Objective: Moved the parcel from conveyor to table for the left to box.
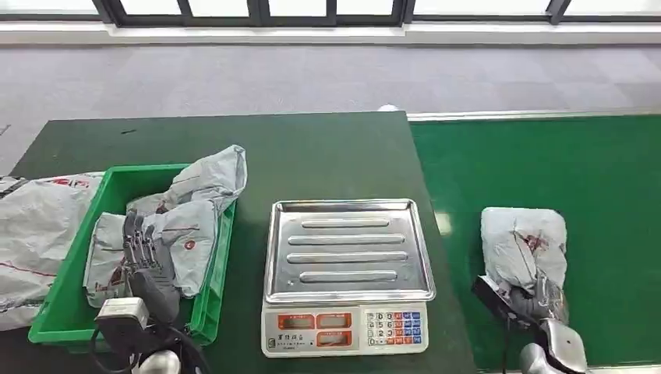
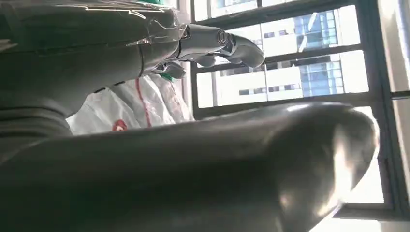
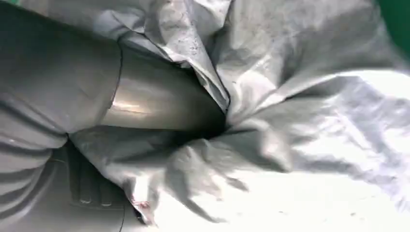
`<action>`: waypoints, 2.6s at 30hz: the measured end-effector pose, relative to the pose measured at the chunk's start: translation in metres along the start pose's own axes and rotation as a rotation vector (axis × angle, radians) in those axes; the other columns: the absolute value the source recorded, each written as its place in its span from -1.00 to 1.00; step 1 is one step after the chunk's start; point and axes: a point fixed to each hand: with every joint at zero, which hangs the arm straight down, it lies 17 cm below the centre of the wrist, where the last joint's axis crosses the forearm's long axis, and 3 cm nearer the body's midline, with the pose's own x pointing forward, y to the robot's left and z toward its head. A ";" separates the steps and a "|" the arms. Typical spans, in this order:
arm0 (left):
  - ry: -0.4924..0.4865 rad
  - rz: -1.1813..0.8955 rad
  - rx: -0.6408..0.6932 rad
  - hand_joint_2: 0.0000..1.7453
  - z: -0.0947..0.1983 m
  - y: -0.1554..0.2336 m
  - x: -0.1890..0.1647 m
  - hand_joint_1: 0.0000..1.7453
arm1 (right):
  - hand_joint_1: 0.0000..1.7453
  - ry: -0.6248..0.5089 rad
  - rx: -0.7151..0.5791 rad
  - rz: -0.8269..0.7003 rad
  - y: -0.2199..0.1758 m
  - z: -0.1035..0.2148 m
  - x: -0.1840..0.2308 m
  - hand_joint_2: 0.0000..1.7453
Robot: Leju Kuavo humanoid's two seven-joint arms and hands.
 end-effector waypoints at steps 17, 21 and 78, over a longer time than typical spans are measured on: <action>0.007 0.000 0.007 -1.00 -0.001 0.003 -0.003 -1.00 | 1.00 -0.181 -0.440 -0.284 -0.130 0.046 0.055 1.00; 0.001 0.007 -0.003 -1.00 -0.004 -0.001 -0.004 -1.00 | 1.00 -0.199 -0.528 -0.316 -0.152 0.064 0.058 1.00; 0.013 0.056 -0.002 -1.00 -0.028 -0.021 -0.021 -1.00 | 1.00 -0.490 -1.016 -0.231 -0.388 -0.041 0.181 1.00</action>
